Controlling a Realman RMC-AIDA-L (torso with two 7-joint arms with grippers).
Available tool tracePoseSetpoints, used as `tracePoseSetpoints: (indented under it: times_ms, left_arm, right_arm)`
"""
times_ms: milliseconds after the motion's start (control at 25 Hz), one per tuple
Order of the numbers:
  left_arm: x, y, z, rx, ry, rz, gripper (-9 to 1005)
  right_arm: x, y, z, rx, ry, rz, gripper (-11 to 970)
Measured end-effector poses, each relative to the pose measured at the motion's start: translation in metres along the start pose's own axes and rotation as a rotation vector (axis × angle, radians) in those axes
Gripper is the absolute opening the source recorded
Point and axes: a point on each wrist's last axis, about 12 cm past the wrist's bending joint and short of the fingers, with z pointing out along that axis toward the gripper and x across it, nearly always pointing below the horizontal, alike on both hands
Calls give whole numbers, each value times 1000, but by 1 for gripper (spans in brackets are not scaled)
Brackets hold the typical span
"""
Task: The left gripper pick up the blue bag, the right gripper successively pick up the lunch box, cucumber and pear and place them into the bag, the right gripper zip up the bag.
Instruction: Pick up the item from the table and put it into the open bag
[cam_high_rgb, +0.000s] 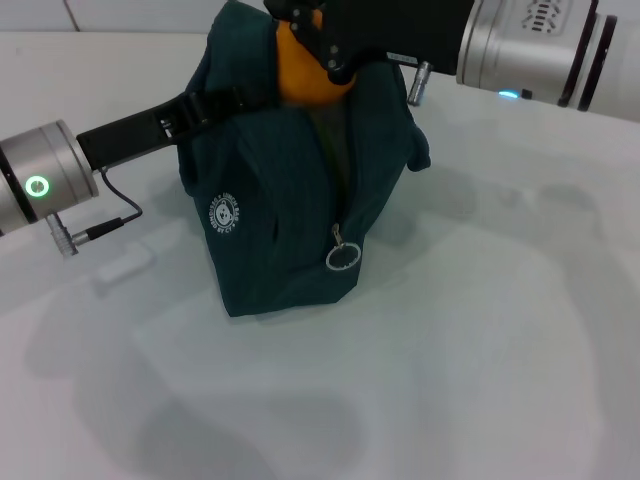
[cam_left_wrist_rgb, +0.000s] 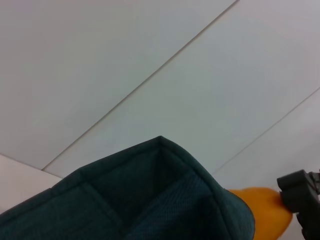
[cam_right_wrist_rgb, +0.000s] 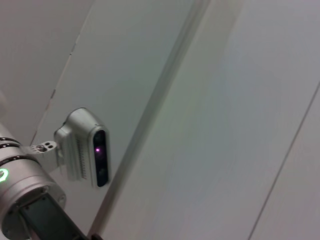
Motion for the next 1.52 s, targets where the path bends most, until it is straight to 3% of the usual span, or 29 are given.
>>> tracePoseSetpoints:
  times_ms: [680, 1120, 1520]
  left_arm:
    - [1, 1, -2, -3, -1, -4, 63]
    - [11, 11, -40, -51, -120, -38, 63]
    - [15, 11, -44, -47, -122, -38, 64]
  right_arm:
    - [-1, 5, 3, 3, -19, -17, 70]
    - [-1, 4, 4, 6, -9, -21, 86]
    - [-10, 5, 15, -31, -24, -50, 100]
